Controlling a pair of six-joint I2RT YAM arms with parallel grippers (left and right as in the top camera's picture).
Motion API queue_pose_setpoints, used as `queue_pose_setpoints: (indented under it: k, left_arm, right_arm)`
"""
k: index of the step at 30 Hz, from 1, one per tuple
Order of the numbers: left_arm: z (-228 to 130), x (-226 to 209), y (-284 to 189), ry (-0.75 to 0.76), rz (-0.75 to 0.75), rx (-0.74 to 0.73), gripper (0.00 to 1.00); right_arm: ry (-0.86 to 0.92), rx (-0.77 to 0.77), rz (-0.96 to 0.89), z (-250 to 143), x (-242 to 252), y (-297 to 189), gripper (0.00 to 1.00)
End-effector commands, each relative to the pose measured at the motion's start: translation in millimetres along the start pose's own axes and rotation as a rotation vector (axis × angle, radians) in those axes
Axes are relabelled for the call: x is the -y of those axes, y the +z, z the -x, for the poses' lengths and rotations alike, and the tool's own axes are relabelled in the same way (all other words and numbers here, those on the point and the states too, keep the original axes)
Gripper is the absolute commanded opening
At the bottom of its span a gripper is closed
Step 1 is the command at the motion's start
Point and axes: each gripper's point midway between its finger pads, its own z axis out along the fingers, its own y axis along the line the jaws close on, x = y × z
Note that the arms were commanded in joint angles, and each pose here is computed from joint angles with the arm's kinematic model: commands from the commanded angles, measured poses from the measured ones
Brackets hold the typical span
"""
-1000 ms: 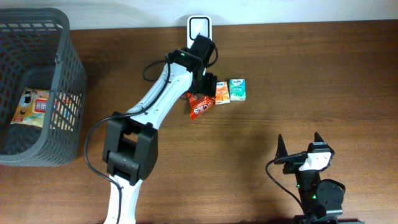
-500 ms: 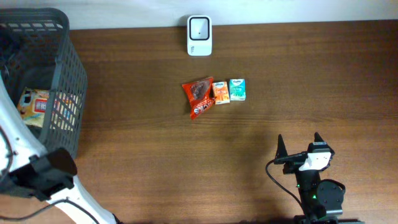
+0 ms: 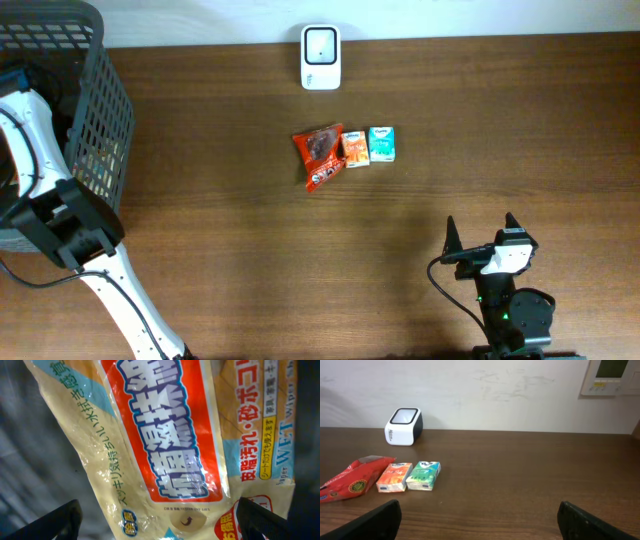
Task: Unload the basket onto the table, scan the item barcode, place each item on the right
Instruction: 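Reach the left gripper into the basket and grasp the cream snack bag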
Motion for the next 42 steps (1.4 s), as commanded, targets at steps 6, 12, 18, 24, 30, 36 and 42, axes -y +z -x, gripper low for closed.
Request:
queue_pose_setpoints:
  k: [6,12,18,24,30,36,42]
  left_arm:
    - [-14,-6,2,0.069,0.013,-0.071,0.56]
    - [-7,-26,-135,0.111,-0.149,0.152,0.61]
    - [-50,-66,-216,0.229,-0.193,0.259,0.00]
    - [-98,-123,-173,0.200,0.030,0.114,0.00]
    - [-141,-139,-189,0.178,-0.052,0.097,0.00]
    - [-165,-172,-198,0.113,-0.013,0.161,0.00]
    - [-173,-197,-196,0.013,0.004,0.169,0.00]
  right_arm:
    - [-0.006,-0.004,-0.011,-3,2,0,0.98]
    - [-0.006,-0.004,-0.011,-3,2,0,0.98]
    - [-0.006,-0.004,-0.011,-3,2,0,0.99]
    - [-0.006,-0.004,-0.011,-3,2,0,0.99]
    - [-0.006,-0.004,-0.011,-3,2,0,0.99]
    - [-0.006,-0.004,-0.011,-3,2,0,0.98]
    - [-0.006,-0.004,-0.011,-3,2,0,0.98]
